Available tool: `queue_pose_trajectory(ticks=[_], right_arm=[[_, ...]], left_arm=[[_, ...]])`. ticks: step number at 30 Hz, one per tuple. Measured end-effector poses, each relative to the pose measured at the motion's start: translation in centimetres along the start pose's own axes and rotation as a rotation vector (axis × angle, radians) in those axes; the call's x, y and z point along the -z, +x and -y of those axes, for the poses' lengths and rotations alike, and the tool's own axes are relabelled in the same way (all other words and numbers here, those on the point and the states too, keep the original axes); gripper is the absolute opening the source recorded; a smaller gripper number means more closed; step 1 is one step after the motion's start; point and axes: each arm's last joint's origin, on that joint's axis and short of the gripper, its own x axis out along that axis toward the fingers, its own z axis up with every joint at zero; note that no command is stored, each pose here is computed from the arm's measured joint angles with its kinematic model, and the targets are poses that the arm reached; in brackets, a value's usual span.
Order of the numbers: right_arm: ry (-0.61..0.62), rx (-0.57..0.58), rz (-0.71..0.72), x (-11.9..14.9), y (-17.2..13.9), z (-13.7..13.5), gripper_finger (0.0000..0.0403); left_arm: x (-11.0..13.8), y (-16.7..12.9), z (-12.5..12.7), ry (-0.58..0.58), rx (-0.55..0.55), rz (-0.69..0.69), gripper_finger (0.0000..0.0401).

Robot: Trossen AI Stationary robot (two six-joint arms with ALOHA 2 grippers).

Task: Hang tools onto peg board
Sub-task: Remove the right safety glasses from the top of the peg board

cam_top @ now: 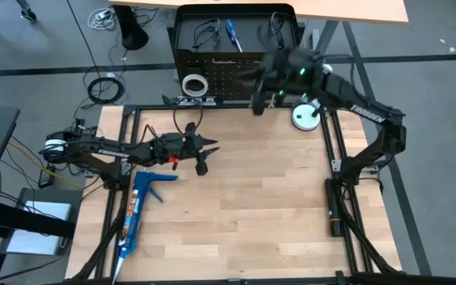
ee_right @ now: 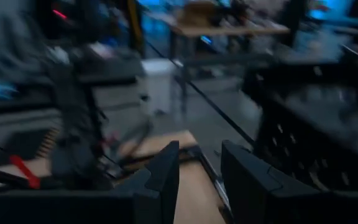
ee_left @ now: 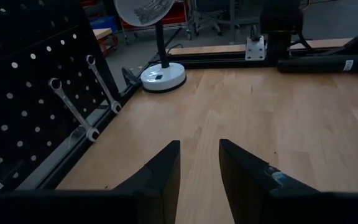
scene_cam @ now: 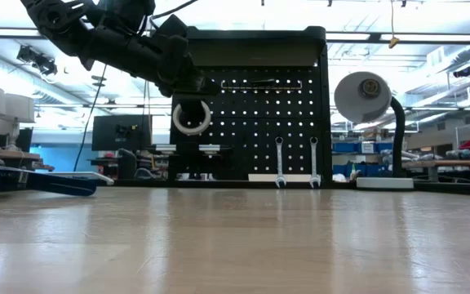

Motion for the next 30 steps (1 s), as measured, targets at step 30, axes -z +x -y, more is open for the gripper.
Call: queue_pose_trajectory(ticks=[30], right_arm=[[-0.003, 0.316, 0.085, -6.6, -1.8, 10.8, 0.0112]], left_arm=[[-0.4, 0.0, 0.0, -0.009, -0.001, 0.046, 0.0115]])
